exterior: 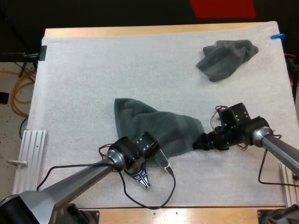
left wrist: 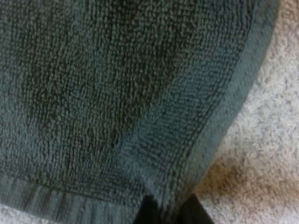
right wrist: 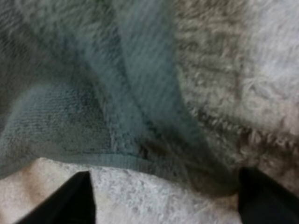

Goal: Pick towel from pile fold and stack

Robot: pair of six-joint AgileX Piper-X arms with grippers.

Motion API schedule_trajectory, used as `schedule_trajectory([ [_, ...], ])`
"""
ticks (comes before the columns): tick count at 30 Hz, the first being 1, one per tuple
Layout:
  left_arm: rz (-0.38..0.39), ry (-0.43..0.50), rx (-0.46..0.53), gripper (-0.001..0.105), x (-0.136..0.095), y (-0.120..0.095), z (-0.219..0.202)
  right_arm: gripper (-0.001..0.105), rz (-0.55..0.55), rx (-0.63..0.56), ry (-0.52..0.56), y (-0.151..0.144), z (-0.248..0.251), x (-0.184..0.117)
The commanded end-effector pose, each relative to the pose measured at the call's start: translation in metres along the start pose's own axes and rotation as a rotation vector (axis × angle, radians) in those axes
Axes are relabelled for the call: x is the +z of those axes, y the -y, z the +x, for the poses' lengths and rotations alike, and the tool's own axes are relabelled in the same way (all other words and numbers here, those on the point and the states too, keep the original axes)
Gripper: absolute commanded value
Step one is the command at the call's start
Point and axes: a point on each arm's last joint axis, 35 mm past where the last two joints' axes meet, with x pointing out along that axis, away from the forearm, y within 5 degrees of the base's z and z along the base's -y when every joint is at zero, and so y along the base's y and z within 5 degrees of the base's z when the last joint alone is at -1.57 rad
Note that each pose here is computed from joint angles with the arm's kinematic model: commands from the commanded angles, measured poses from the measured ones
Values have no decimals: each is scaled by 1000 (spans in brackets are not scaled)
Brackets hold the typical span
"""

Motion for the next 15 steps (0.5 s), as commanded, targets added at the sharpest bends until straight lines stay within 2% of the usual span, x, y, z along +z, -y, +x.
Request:
schedule_trajectory([
  [1,-12,7,-6,0,0,0,-1,51,-4,-5,2,1,2,1],
  [3,-12,10,-6,0,0,0,-1,43,16,-5,7,3,5,2],
  [6,-12,10,-6,0,0,0,-1,42,39,-5,8,5,9,2],
  [8,-12,10,-6,0,0,0,-1,38,43,-7,1,7,11,2],
  [10,-12,10,-6,0,0,0,-1,25,43,-25,2,7,11,2],
  [12,-17,10,-6,0,0,0,-1,2,40,-39,7,7,10,2],
  [15,-49,27,-8,0,1,0,-4,1,27,-38,27,4,4,4],
])
